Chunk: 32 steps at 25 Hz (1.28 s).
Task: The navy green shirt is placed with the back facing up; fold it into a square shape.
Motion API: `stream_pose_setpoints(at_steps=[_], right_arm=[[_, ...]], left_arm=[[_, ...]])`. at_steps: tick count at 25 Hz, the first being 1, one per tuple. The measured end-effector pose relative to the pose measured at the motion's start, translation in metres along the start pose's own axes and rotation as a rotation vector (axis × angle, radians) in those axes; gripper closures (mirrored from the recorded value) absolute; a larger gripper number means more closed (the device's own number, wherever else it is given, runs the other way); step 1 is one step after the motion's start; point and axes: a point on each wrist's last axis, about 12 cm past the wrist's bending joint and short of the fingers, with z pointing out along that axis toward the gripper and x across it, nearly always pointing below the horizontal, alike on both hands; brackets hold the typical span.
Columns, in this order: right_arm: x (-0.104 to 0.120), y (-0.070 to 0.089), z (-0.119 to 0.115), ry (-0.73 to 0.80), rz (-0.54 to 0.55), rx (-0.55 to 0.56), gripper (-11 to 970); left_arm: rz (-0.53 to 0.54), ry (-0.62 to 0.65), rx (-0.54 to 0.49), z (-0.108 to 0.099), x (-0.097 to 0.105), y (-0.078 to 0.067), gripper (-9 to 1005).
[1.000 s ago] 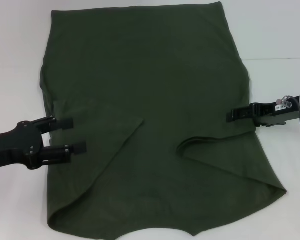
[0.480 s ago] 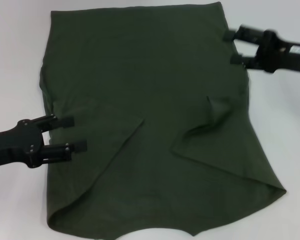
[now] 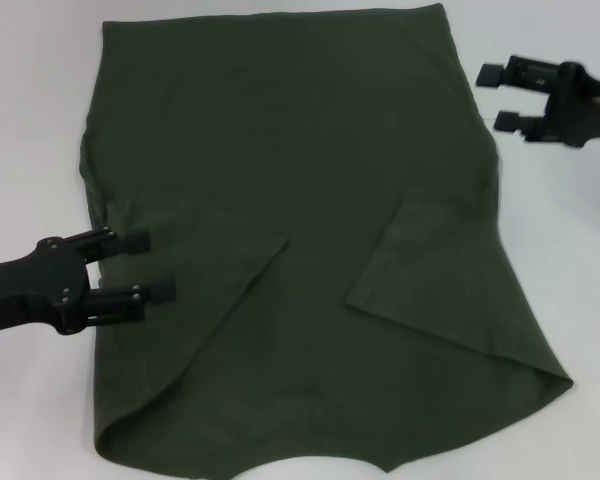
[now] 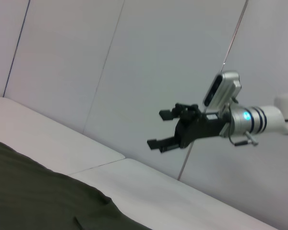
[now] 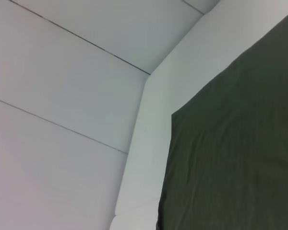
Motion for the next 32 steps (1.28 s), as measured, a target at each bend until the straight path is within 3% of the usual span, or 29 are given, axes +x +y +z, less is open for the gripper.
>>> stream_pose_setpoints(at_steps=[7,13,17,25,32], right_arm=[[-0.040,0.037,-0.010,-0.008,-0.058,-0.037,32],[-0.047,0.055,-0.003,0.006,-0.123,-0.066,32],[-0.036,0.048,-0.004,0.036,-0.267,-0.068,32],[0.010,0.011,-0.016,0.124,-0.589,-0.066,33],[0.045,0.008,-0.005,0.302,-0.797,-0.150,34]], left_arm=[[0.002,-0.002,0.013,0.000,-0.001,-0.001,89],[0.003,-0.010,0.041,-0.002,-0.003,-0.004,89],[-0.018,-0.017,0.073,0.002,-0.001,-0.008,89],[-0.055,-0.021,0.130,0.011,0.007,-0.016,90],[-0.101,0.009,0.131,0.009,0.013,-0.018,90]])
